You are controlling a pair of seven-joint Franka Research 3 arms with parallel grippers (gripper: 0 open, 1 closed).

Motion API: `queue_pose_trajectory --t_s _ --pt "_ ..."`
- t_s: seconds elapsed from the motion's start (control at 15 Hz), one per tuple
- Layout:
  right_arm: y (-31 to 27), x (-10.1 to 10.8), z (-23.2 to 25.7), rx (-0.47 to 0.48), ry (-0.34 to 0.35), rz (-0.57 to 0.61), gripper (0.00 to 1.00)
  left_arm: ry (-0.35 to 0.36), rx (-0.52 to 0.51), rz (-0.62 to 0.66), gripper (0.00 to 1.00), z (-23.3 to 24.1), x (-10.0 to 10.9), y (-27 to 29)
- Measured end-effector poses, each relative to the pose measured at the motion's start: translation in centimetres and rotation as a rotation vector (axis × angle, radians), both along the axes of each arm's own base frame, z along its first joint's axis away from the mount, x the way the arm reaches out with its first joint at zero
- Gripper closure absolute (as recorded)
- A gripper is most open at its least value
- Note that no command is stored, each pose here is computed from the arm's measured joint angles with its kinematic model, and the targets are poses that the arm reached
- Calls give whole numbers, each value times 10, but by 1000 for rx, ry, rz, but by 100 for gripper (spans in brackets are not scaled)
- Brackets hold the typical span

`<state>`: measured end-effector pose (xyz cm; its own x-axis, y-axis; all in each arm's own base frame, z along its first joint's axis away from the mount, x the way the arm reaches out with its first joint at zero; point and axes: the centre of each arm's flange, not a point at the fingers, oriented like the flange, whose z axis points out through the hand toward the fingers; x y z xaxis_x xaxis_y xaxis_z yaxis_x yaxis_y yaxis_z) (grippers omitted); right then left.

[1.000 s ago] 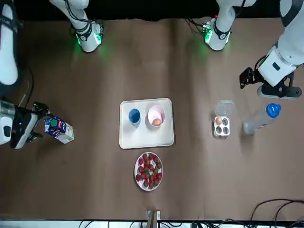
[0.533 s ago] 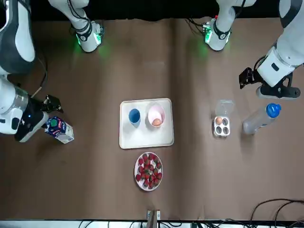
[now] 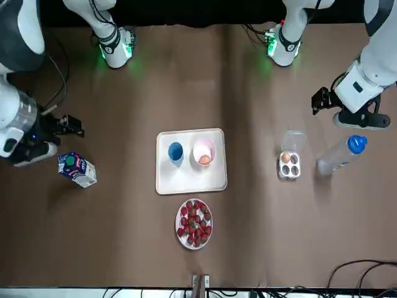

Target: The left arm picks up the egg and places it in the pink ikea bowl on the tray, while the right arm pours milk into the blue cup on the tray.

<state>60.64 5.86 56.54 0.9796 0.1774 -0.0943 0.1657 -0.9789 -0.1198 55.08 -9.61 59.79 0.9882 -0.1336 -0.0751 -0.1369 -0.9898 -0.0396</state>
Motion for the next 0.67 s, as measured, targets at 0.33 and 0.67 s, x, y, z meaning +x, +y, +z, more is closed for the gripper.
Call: queue_pose_trajectory --t_s 0.33,0.67 --pt "-9 -31 29 -48 -1 -64 0 0 0 -6 0 0 0 -1" --pt "-17 -69 27 -73 31 -118 0 -2 -1 -12 0 1 -1 -4"
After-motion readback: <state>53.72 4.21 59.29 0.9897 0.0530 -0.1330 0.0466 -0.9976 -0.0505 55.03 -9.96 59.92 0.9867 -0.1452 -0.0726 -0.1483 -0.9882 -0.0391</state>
